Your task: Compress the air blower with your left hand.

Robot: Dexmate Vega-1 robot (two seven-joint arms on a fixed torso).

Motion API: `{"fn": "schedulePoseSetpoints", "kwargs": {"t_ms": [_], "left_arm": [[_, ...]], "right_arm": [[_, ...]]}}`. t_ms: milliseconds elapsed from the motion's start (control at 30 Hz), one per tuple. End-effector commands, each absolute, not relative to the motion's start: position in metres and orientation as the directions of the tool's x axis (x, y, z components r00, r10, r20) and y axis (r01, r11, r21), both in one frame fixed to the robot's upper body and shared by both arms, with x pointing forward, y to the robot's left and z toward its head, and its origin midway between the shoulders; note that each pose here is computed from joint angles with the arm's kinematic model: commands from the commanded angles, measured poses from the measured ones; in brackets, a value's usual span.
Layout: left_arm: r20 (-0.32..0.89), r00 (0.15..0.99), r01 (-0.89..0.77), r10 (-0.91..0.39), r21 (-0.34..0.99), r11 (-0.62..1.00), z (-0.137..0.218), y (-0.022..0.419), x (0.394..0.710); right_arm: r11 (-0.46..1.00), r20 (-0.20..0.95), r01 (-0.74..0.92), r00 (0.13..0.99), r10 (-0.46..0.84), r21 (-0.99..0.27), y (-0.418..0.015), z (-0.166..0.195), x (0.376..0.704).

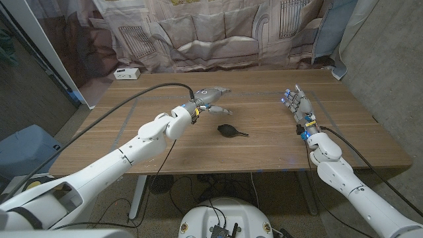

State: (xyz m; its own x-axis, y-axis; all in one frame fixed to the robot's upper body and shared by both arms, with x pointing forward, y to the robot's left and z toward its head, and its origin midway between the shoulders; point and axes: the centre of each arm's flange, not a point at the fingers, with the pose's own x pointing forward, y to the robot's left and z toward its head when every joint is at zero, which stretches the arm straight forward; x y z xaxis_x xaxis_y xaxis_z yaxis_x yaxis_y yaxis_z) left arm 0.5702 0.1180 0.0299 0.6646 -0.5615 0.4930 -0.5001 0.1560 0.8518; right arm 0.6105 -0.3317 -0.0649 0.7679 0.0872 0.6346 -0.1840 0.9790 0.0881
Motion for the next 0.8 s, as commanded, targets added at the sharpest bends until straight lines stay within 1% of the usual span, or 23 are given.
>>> {"fn": "schedulePoseSetpoints", "kwargs": {"t_ms": [33, 167, 400, 600, 800], "left_arm": [[0.566, 0.669, -0.438, -0.482, 0.824, 0.358, 0.034, 0.123, 0.569], [0.586, 0.671, -0.424, -0.454, 0.806, 0.413, 0.033, 0.122, 0.566], [0.601, 0.688, -0.352, -0.407, 0.766, 0.537, 0.026, 0.127, 0.562], [0.617, 0.699, -0.334, -0.363, 0.730, 0.596, 0.022, 0.141, 0.558], [0.634, 0.696, -0.306, -0.338, 0.687, 0.659, 0.019, 0.159, 0.560]], "right_arm": [[0.975, 0.651, -0.215, 0.748, 0.131, 0.050, -0.342, -0.059, 0.610], [0.973, 0.655, -0.228, 0.741, 0.151, 0.032, -0.346, -0.057, 0.611], [0.968, 0.657, -0.251, 0.732, 0.181, 0.013, -0.348, -0.052, 0.612], [0.964, 0.641, -0.265, 0.735, 0.219, -0.026, -0.346, -0.046, 0.614], [0.969, 0.655, -0.246, 0.726, 0.208, -0.035, -0.339, -0.041, 0.615]]}}
